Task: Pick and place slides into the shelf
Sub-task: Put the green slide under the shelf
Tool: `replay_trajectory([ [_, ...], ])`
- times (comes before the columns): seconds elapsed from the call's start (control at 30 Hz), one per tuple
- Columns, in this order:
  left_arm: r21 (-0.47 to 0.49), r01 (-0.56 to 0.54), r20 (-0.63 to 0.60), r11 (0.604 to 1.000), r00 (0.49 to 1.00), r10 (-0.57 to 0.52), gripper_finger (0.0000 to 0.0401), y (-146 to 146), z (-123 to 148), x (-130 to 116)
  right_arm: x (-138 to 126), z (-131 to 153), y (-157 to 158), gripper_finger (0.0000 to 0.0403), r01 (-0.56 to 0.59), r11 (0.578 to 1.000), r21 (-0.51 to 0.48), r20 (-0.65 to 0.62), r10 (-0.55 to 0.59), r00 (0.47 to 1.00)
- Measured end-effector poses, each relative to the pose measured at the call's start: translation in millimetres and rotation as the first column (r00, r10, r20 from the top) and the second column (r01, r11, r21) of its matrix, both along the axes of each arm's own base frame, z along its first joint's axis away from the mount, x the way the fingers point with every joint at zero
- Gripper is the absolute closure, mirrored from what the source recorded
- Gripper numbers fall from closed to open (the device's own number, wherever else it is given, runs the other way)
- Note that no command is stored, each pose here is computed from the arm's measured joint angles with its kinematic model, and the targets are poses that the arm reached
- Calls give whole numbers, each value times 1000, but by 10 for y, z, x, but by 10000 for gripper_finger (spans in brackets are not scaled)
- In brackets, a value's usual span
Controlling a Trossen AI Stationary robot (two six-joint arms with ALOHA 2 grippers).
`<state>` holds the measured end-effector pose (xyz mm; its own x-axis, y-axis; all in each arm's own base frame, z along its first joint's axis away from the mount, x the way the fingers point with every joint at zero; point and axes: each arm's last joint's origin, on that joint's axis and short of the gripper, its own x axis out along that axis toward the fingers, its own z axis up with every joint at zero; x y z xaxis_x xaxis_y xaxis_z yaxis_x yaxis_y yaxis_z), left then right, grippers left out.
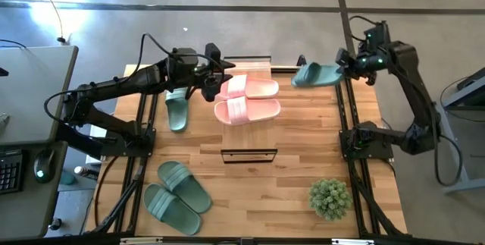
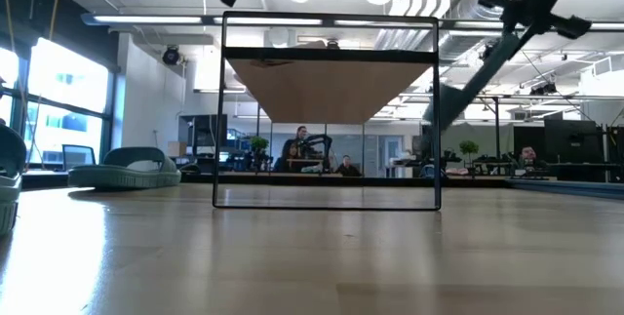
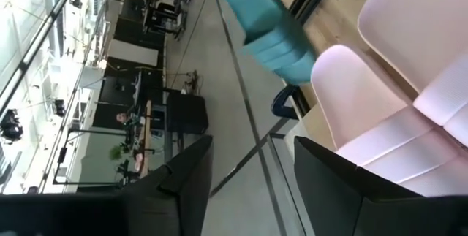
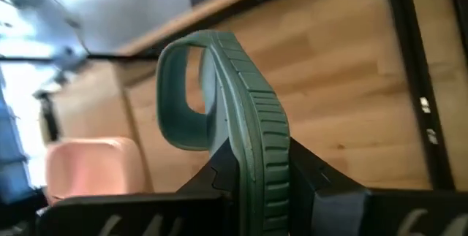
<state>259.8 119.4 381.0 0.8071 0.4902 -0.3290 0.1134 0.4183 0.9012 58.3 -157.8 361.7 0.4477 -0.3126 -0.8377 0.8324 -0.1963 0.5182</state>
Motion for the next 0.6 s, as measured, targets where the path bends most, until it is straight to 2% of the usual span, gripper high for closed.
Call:
replay_trajectory([
  [0.1, -5, 1, -8, 1000, 1000, -1, 229, -2, -9, -3, 71, -77, -111, 365, -38, 998, 41, -11, 39, 999],
  [0.27, -23, 24, -12, 999, 1000, -24, 229, -10, -21, -1, 174, -185, -258, 365, -110, 987, 114, 49, 105, 993],
  [0.6, -47, 30, -8, 998, 1000, -30, 229, -14, -28, -2, 378, -449, -520, 365, -180, 961, 209, 5, 183, 983],
])
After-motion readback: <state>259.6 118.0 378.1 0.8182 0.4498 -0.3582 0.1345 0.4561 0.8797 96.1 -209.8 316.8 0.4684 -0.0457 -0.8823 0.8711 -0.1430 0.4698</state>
